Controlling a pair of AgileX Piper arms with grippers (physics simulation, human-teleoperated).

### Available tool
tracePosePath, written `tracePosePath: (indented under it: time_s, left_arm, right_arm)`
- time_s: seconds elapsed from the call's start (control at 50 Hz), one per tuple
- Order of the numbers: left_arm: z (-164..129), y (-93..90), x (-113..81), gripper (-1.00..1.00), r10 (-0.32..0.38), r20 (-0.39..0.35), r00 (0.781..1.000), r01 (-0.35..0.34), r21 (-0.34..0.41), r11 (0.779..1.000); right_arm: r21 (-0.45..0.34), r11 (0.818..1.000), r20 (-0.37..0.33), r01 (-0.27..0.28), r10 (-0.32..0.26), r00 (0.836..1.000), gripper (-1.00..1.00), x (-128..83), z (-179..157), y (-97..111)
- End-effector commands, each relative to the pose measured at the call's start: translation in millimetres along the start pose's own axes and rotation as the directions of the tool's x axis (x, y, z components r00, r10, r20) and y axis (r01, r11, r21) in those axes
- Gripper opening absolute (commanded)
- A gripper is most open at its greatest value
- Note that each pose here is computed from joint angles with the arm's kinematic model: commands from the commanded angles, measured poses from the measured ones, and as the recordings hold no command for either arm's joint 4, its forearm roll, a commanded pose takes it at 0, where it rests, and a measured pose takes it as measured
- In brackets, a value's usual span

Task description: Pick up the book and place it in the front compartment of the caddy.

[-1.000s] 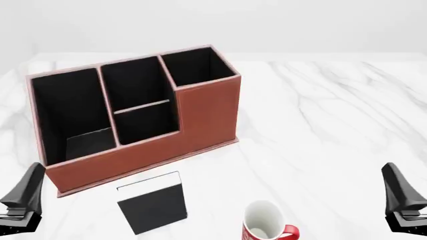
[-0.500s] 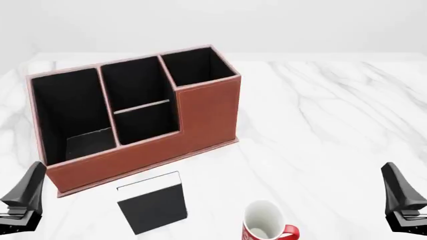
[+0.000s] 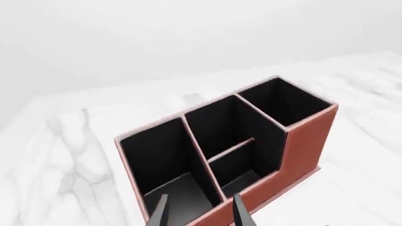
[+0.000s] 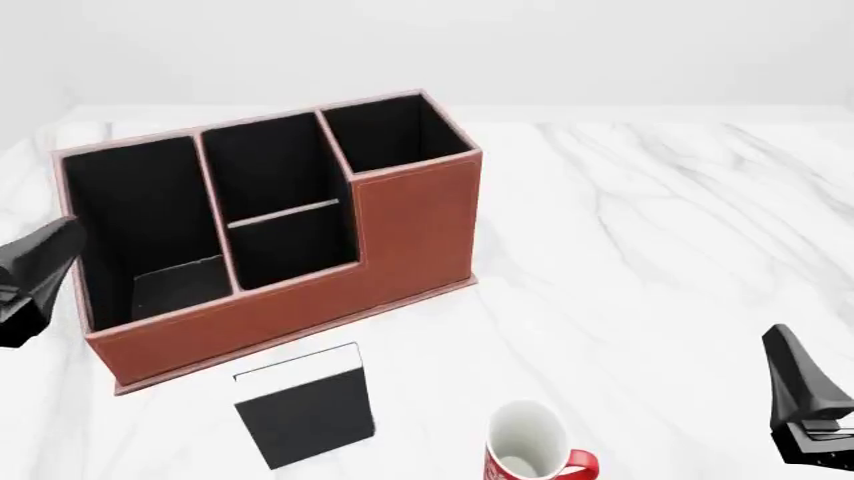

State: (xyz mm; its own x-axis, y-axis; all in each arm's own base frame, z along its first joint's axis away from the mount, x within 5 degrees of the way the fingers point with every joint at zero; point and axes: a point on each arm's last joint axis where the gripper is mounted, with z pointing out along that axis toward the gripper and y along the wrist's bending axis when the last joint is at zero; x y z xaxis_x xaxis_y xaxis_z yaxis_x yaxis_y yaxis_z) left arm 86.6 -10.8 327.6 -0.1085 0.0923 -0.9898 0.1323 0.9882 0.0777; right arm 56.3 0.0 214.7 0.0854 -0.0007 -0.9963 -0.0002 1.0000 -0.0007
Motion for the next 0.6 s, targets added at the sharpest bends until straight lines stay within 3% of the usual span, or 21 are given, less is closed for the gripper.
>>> tracePosePath:
  time_s: [0.02,0.16,0.26,0.34,0.36,0.42,0.46,0.56,0.58,0.6]
  left_arm:
    - [16,-3.6,-44.5,1.0,0.105,-0.144,0.984,-0.093,0.089,0.992]
    - [18,-8.9,-60.3,1.0,0.194,-0.211,0.958,-0.159,0.173,0.972]
    - [23,-12.0,-66.7,1.0,0.319,-0.27,0.908,-0.255,0.247,0.935]
    - [18,-12.3,-80.3,1.0,0.341,-0.272,0.9,-0.269,0.269,0.925]
    - [21,-12.7,-78.5,1.0,0.373,-0.294,0.88,-0.291,0.287,0.913]
    - [21,-18.7,-84.0,1.0,0.394,-0.294,0.871,-0.29,0.341,0.894]
    - [19,-13.3,-81.6,1.0,0.429,-0.301,0.851,-0.332,0.323,0.886]
    - [22,-21.3,-86.4,1.0,0.445,-0.31,0.84,-0.317,0.385,0.867]
    - [23,-19.8,-82.2,1.0,0.477,-0.32,0.818,-0.343,0.394,0.853]
    - [20,-19.4,-87.1,1.0,0.478,-0.315,0.82,-0.345,0.394,0.852]
  right_arm:
    - [0.0,1.0,0.0,0.0,0.0,1.0,1.0,0,0,0]
    - [0.0,1.0,0.0,0.0,0.0,1.0,1.0,0,0,0]
    - [0.0,1.0,0.0,0.0,0.0,1.0,1.0,0,0,0]
    - [0.0,1.0,0.0,0.0,0.0,1.0,1.0,0,0,0]
    - [0.0,1.0,0.0,0.0,0.0,1.0,1.0,0,0,0]
    - [0.0,1.0,0.0,0.0,0.0,1.0,1.0,0,0,0]
    - [0.0,1.0,0.0,0.0,0.0,1.0,1.0,0,0,0]
    - [0.0,1.0,0.0,0.0,0.0,1.0,1.0,0,0,0]
    - [0.0,1.0,0.0,0.0,0.0,1.0,1.0,0,0,0]
    - [0.0,1.0,0.0,0.0,0.0,1.0,1.0,0,0,0]
